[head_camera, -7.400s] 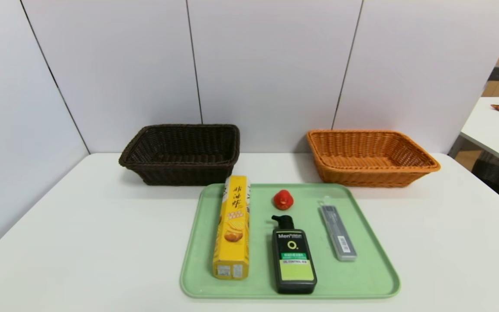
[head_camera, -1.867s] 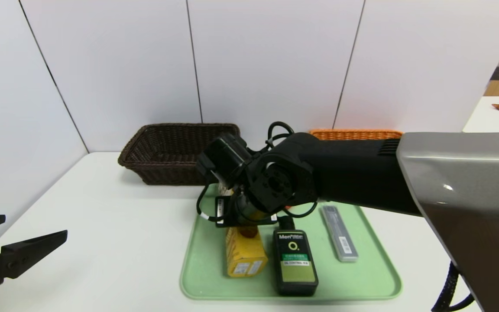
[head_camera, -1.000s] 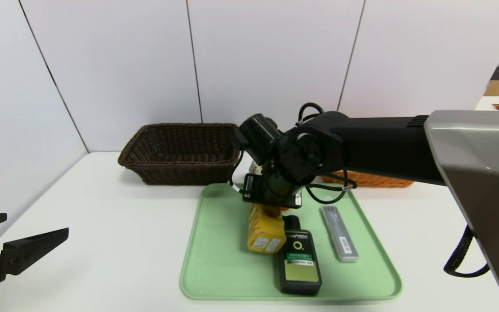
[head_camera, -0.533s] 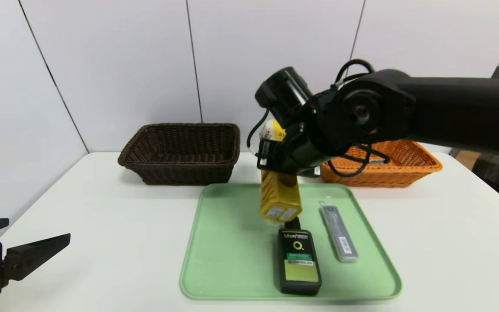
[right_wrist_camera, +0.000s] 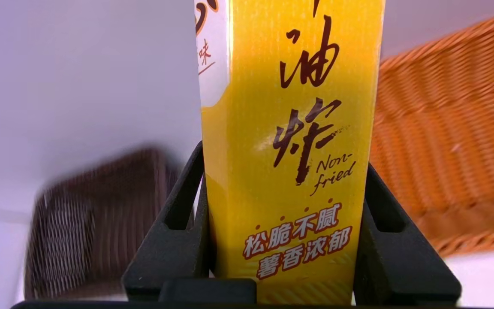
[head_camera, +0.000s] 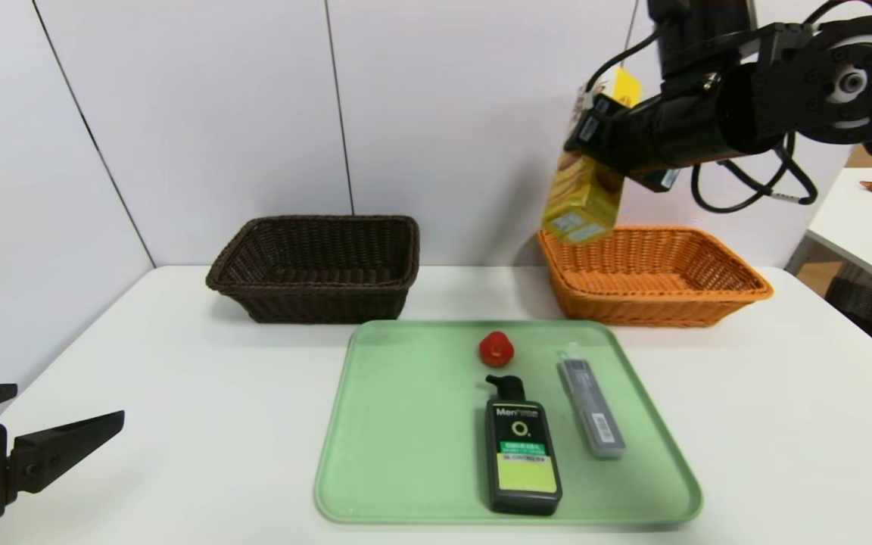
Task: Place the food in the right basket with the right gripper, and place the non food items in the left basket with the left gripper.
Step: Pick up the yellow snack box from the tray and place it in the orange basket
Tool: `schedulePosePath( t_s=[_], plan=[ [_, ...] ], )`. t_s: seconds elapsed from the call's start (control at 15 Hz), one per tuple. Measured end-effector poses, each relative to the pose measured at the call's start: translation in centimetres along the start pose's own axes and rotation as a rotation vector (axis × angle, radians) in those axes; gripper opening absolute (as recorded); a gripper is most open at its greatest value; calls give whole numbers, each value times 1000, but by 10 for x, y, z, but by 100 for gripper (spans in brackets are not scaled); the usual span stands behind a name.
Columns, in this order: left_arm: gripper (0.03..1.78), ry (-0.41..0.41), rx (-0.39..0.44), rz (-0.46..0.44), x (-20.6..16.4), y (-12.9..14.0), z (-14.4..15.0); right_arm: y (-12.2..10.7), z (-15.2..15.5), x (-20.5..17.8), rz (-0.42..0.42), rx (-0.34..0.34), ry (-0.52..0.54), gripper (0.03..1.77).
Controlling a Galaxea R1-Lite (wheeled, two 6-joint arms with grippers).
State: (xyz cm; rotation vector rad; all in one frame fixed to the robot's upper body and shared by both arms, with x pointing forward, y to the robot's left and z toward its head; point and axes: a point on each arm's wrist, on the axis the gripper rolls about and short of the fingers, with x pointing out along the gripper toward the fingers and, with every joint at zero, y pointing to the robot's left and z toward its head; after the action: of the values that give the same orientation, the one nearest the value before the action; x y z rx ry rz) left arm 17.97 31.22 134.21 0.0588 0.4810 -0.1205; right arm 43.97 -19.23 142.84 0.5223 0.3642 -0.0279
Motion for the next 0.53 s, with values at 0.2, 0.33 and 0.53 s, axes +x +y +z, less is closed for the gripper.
schedulePosePath(
  t_s=[0.2, 0.33, 0.53],
  plan=[
    [169, 3, 1, 2, 1, 0, 0, -24, 16, 11, -53, 204, -37, 84],
    [169, 1, 0, 2, 1, 0, 1, -41, 21, 20, -86, 297, -31, 84],
    [169, 0, 3, 3, 1, 0, 2, -68, 27, 34, -153, 381, -36, 84]
  ],
)
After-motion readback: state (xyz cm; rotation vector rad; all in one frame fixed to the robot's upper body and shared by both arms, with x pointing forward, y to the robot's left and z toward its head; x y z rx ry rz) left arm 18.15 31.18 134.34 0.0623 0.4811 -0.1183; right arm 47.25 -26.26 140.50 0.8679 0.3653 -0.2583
